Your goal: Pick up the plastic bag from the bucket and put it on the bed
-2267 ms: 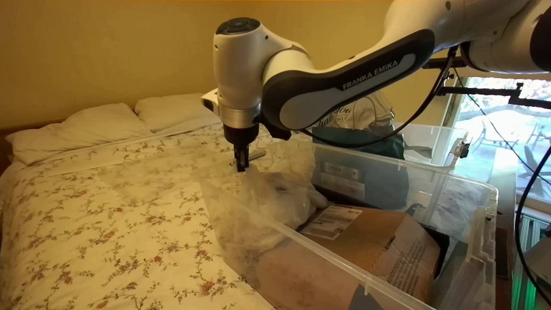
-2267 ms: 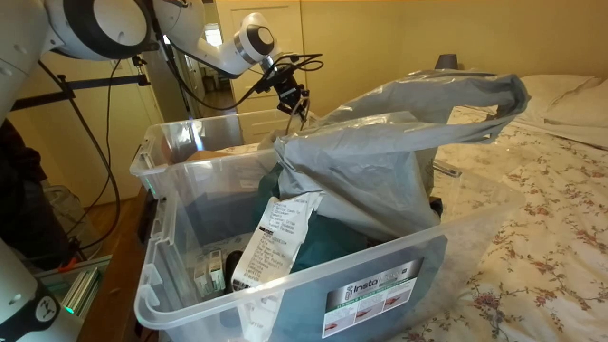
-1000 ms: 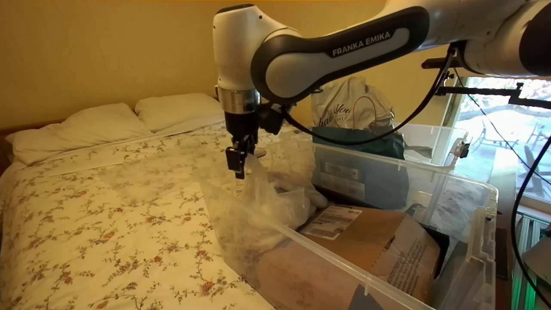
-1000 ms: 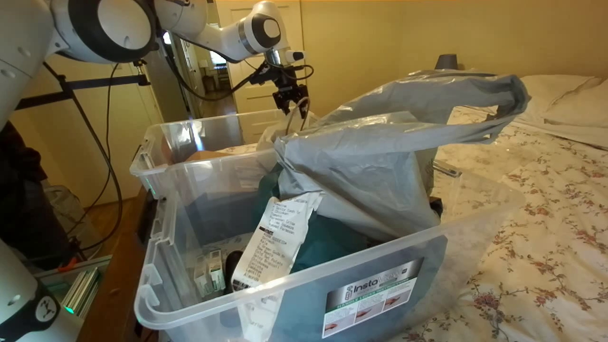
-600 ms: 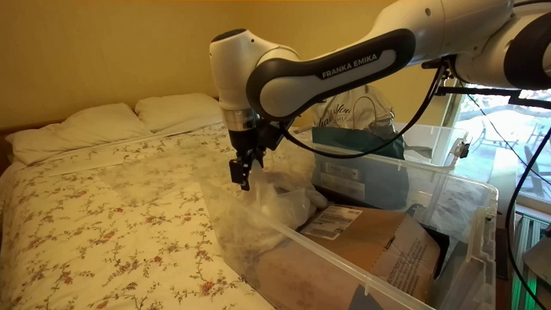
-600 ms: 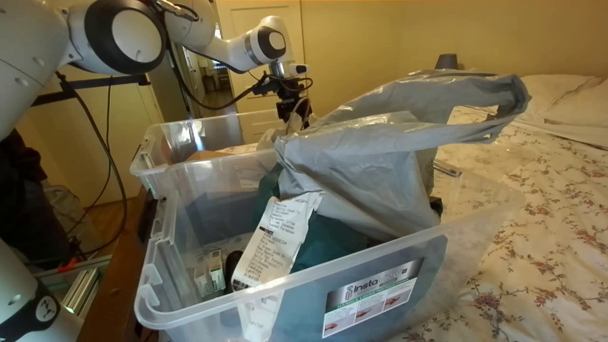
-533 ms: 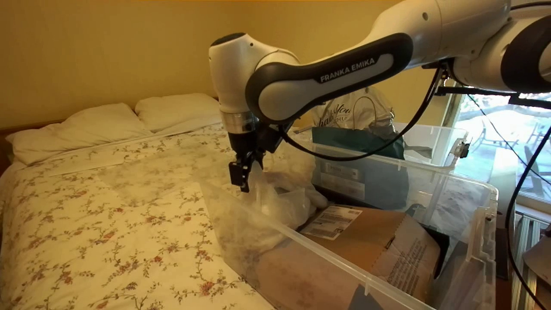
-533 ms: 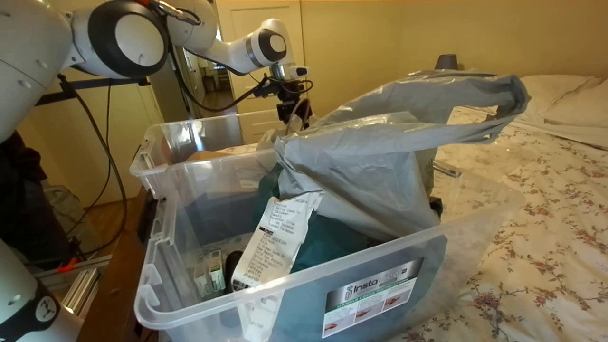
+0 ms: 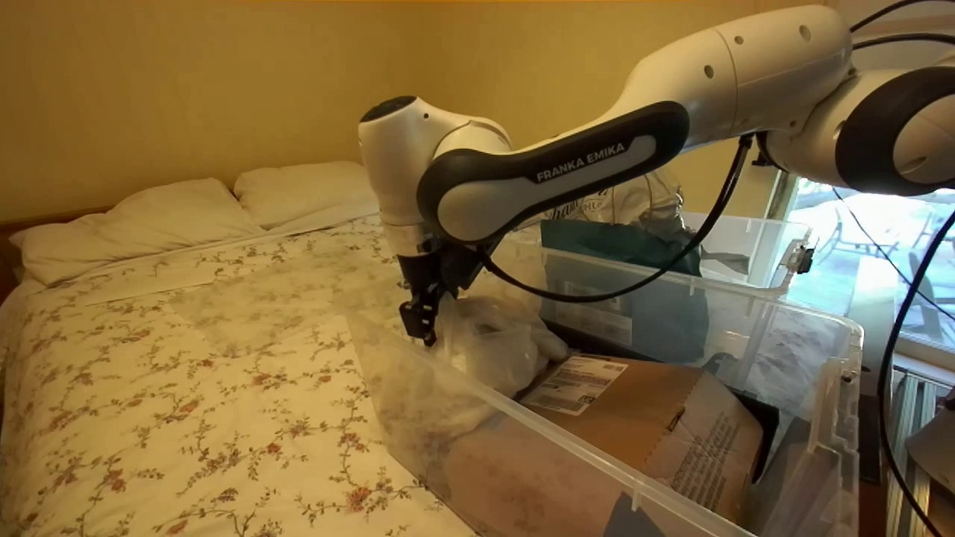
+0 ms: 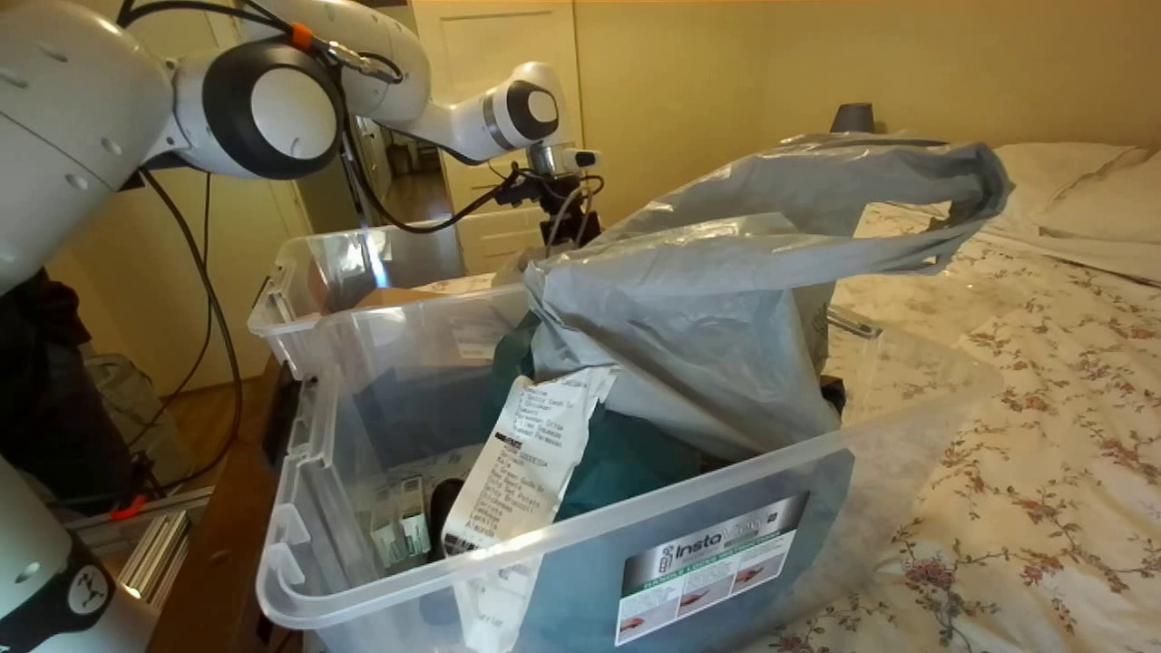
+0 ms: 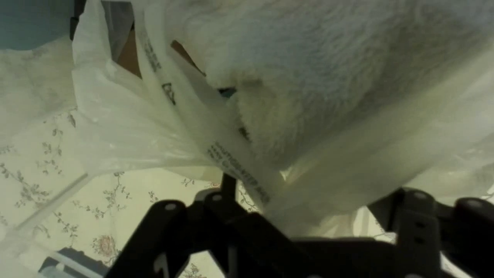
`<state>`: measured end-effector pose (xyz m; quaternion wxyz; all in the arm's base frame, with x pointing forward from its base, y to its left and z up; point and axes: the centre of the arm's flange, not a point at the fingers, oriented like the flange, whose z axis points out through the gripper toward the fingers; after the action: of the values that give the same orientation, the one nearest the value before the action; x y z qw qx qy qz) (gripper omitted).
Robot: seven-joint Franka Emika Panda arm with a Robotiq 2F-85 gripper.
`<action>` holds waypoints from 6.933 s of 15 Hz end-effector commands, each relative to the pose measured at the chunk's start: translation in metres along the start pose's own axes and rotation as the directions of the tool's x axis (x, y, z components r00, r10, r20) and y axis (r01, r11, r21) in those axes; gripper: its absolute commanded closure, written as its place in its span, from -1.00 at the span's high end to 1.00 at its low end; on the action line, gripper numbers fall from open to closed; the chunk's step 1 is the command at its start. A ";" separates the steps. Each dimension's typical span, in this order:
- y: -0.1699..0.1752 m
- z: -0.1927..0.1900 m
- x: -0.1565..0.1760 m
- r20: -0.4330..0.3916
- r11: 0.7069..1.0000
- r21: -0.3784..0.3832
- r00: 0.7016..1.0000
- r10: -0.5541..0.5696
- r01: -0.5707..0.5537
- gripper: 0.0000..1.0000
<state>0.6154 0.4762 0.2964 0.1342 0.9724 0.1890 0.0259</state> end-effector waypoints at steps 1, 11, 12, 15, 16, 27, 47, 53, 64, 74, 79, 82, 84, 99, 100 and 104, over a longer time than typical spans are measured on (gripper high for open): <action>-0.007 -0.002 0.018 0.035 0.999 -0.006 0.999 0.038 -0.037 0.01; -0.005 -0.029 0.005 0.005 0.999 0.035 1.000 0.031 -0.031 -1.00; -0.006 -0.037 0.001 -0.018 0.999 0.041 0.999 0.026 -0.026 -1.00; -0.009 -0.069 -0.012 -0.100 0.999 0.041 0.995 0.026 -0.022 -0.95; -0.011 -0.083 -0.018 -0.131 0.999 0.038 0.991 0.027 -0.022 -0.94; -0.024 -0.258 -0.068 -0.422 0.991 -0.055 0.903 0.085 -0.119 -0.97; 0.017 -0.424 -0.094 -0.627 0.950 -0.193 0.775 0.074 -0.246 -0.99; 0.053 -0.504 -0.101 -0.731 0.898 -0.352 0.677 -0.088 -0.263 -0.99; 0.050 -0.490 -0.135 -0.724 0.900 -0.423 0.635 -0.268 -0.102 -0.97; 0.080 -0.561 -0.097 -0.735 0.794 -0.599 0.467 -0.491 -0.107 -0.99; 0.139 -0.569 -0.064 -0.812 0.835 -0.549 0.268 -0.519 -0.045 -0.99; 0.170 -0.568 -0.046 -0.885 0.906 -0.424 0.221 -0.411 -0.014 -0.99; 0.189 -0.560 -0.034 -0.910 0.937 -0.350 0.235 -0.340 0.001 -0.99; 0.224 -0.408 0.009 -0.870 0.988 -0.149 0.480 -0.113 -0.036 -0.99; 0.231 -0.391 0.024 -0.855 0.990 -0.139 0.508 -0.100 -0.039 -0.99; 0.254 -0.341 0.067 -0.835 0.994 -0.072 0.550 -0.014 -0.084 -0.99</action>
<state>0.6876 0.3593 0.6752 0.0949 0.8383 0.2373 0.4817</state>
